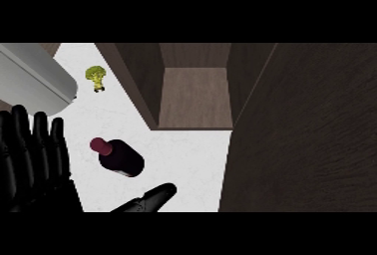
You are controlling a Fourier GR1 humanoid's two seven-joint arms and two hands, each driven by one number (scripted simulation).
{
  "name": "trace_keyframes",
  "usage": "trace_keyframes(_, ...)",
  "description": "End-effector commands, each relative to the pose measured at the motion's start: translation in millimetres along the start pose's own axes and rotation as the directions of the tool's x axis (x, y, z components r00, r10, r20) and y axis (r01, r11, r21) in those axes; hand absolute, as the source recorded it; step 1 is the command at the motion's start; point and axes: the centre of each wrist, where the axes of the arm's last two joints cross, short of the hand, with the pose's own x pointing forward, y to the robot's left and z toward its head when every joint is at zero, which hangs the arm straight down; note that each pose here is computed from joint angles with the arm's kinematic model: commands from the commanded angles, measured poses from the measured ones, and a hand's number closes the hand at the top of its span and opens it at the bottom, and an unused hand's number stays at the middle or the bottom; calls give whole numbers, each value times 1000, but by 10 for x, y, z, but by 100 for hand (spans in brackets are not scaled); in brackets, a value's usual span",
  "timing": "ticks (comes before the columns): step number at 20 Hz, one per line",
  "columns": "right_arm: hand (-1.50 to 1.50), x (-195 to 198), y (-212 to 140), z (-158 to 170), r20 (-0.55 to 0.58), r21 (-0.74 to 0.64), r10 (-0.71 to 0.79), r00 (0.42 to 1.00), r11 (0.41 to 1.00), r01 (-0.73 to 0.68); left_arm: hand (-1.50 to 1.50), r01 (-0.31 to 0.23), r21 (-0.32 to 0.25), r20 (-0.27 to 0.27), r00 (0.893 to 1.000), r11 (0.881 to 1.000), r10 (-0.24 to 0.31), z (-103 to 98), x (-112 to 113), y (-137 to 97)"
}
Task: Pick up the wine, place it into the cabinet and close the cabinet
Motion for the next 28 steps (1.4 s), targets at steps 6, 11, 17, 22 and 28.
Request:
trace_keyframes(6, -150, 193, 44, 220, 31, 28, -57, 998, 998, 56, -150, 6, 82, -36, 999, 997, -3, -193, -136, -74)
trace_keyframes(11, -150, 354, -37, 258, 50, 26, -24, 998, 999, 23, -150, 30, 125, -23, 999, 992, -27, -194, -246, 167)
trace_keyframes(17, -150, 435, -30, 176, 41, 48, -11, 999, 999, 9, -150, 58, 143, -69, 996, 988, -48, -225, -471, 157)
trace_keyframes(22, -150, 529, 27, 194, 39, 46, -36, 999, 998, 34, -150, 89, 148, -106, 992, 985, -74, -180, -617, 91)
trace_keyframes(28, -150, 510, 42, 164, 49, 46, -45, 998, 998, 43, -150, 120, 177, -163, 982, 977, -91, -231, -998, 269)
